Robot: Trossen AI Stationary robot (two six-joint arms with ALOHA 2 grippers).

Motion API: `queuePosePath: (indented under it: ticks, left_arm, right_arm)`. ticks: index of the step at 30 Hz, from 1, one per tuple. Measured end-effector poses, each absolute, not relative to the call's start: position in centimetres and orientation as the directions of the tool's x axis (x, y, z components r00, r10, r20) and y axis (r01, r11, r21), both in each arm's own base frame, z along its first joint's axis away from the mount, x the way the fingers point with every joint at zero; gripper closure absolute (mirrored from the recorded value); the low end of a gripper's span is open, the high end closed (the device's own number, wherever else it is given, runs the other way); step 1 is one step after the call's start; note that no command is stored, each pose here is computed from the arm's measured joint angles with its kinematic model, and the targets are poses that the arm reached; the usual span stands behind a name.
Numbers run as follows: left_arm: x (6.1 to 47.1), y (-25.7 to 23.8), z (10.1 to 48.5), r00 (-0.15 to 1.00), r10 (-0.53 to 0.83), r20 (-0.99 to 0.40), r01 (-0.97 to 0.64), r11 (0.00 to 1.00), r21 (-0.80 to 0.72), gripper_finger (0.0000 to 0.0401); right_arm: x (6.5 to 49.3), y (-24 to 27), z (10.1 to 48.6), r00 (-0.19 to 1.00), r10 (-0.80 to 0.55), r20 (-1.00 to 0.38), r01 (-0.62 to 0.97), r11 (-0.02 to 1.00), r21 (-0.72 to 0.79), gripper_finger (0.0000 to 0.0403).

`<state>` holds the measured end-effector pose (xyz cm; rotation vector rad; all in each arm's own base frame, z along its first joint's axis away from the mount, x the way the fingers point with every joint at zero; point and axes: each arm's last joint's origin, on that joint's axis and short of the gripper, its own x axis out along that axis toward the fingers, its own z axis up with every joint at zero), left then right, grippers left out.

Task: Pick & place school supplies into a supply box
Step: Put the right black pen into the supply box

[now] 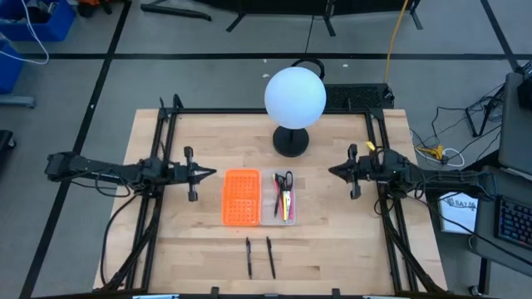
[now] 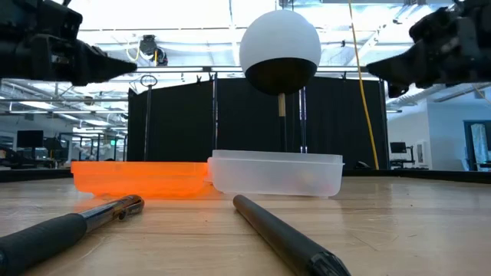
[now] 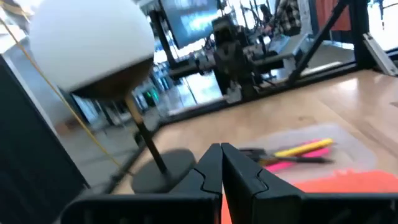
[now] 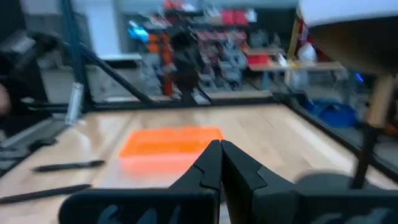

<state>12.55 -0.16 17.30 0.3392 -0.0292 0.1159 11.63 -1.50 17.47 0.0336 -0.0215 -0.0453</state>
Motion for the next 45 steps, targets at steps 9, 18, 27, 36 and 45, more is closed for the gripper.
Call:
queuePosePath:
  ticks: [9, 18, 27, 36, 45]
  left_arm:
    - [12.5, 0.0, 17.9, 0.986, 0.131, 0.106, -0.161, 0.918, 0.362, 0.039]
    - [12.3, 0.4, 18.6, 0.938, 0.299, 0.176, -0.343, 0.874, 0.345, 0.0378]
    - [12.2, 0.5, 18.9, 0.926, 0.319, 0.203, -0.373, 0.863, 0.341, 0.0355]
    - [12.3, 0.5, 18.5, 0.934, 0.319, 0.162, -0.357, 0.861, 0.363, 0.0355]
    - [12.4, 0.5, 17.9, 0.938, 0.329, 0.107, -0.345, 0.865, 0.363, 0.0354]
  right_arm:
    - [16.3, 1.7, 23.8, 0.978, -0.055, -0.199, 0.058, 0.998, 0.013, 0.0403]
    - [24.8, 10.6, 29.3, 0.818, 0.02, -0.576, 0.1, 0.979, 0.176, 0.0403]
    - [32.8, 17.0, 30.0, 0.694, 0.155, -0.703, 0.273, 0.846, 0.457, 0.0403]
    - [38.1, 20.2, 25.5, 0.642, 0.268, -0.718, 0.479, 0.591, 0.649, 0.0403]
    - [38.9, 20.1, 19.9, 0.507, 0.151, -0.849, 0.707, 0.49, 0.51, 0.0369]
